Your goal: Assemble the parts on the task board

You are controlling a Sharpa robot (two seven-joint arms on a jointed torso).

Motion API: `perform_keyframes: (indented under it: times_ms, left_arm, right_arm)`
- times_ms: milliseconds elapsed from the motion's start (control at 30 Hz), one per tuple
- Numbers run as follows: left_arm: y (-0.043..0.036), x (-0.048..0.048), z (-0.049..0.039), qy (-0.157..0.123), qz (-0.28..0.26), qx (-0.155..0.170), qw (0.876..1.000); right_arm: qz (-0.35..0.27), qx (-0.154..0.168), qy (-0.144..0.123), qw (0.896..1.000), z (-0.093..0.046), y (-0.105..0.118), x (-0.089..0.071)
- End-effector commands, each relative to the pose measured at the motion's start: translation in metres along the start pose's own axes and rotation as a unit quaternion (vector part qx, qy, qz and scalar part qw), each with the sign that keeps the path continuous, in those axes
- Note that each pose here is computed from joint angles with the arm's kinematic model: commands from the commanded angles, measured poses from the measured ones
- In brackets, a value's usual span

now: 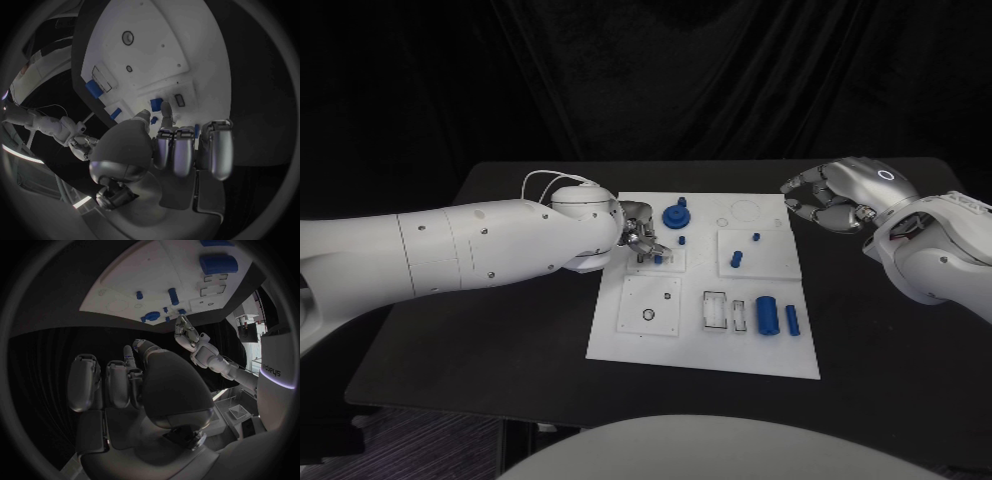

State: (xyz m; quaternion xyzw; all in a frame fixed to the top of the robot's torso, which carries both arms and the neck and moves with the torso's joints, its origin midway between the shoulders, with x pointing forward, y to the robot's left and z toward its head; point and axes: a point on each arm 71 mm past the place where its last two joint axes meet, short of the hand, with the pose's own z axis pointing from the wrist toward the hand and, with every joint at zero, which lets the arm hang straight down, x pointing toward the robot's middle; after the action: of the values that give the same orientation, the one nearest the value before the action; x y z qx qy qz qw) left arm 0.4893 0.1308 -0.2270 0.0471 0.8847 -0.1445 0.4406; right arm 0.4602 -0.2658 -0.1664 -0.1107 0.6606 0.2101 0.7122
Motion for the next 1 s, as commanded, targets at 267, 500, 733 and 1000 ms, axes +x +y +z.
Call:
perform_keyframes:
  times_ms: [267, 500, 733, 1000]
  left_arm:
    - [-0.001, 0.0065, 0.0019, 0.013, -0.001, 0.001, 1.0]
    - [-0.0006, 0.0082, 0.0029, 0.014, -0.002, 0.001, 1.0]
    - [-0.0014, 0.0099, 0.0039, 0.013, -0.004, 0.008, 1.0]
    - [-0.0024, 0.0109, 0.0044, 0.011, -0.006, 0.016, 1.0]
  right_arm:
    - [-0.001, 0.005, 0.001, 1.0, -0.0004, -0.0007, 0.0007]
    - [-0.001, 0.005, 0.002, 1.0, -0.0005, -0.0009, 0.0007]
    - [-0.001, 0.005, 0.002, 1.0, -0.0006, -0.0009, 0.0007]
    - [-0.001, 0.006, 0.002, 1.0, -0.0008, -0.0011, 0.0007]
